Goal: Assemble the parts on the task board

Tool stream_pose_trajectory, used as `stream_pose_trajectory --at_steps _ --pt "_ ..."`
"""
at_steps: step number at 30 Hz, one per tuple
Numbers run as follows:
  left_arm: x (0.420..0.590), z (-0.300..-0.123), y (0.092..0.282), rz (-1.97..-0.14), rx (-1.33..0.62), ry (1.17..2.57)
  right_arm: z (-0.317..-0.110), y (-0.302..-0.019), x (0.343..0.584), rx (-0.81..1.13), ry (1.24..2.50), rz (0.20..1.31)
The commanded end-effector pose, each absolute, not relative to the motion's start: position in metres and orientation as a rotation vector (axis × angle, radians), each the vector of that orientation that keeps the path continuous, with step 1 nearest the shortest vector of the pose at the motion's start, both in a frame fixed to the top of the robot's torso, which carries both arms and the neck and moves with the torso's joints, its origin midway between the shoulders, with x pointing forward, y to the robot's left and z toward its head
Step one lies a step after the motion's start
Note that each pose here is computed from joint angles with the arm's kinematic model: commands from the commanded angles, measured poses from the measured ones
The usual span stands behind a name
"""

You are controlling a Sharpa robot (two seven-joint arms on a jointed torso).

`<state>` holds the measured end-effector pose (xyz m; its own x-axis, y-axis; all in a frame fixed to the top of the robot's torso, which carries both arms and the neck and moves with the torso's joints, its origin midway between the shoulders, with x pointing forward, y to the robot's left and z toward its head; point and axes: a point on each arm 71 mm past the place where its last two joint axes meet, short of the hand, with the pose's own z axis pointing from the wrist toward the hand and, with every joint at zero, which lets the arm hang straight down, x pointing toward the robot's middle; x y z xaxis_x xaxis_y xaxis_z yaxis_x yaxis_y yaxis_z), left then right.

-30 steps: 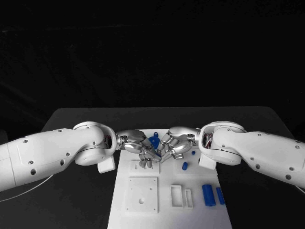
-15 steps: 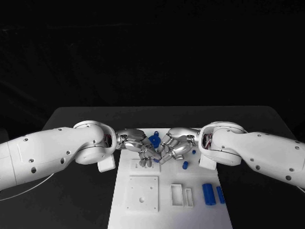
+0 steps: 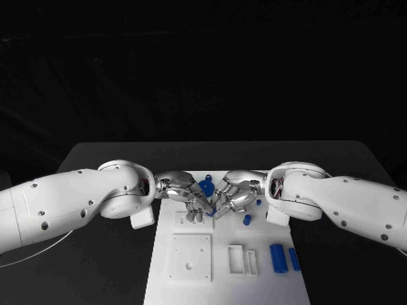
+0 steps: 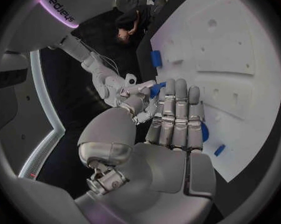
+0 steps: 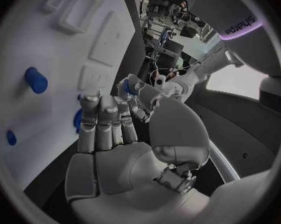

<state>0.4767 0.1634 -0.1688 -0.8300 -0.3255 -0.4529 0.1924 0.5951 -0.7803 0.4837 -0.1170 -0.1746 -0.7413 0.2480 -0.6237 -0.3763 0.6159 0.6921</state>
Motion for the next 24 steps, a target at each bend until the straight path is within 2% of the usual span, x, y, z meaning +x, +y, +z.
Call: stream_pose_trajectory --at_steps 1,24 --pt "0.4745 -0.1678 0.1597 -1.231 -0.094 2.266 -0.174 -0.1168 0.4846 -0.099 2.111 1.119" --pt "0.4745 -0.1701 0.1559 -1.199 -0.079 2.29 -0.1741 -0.1137 0.4841 -0.104 2.113 1.122"
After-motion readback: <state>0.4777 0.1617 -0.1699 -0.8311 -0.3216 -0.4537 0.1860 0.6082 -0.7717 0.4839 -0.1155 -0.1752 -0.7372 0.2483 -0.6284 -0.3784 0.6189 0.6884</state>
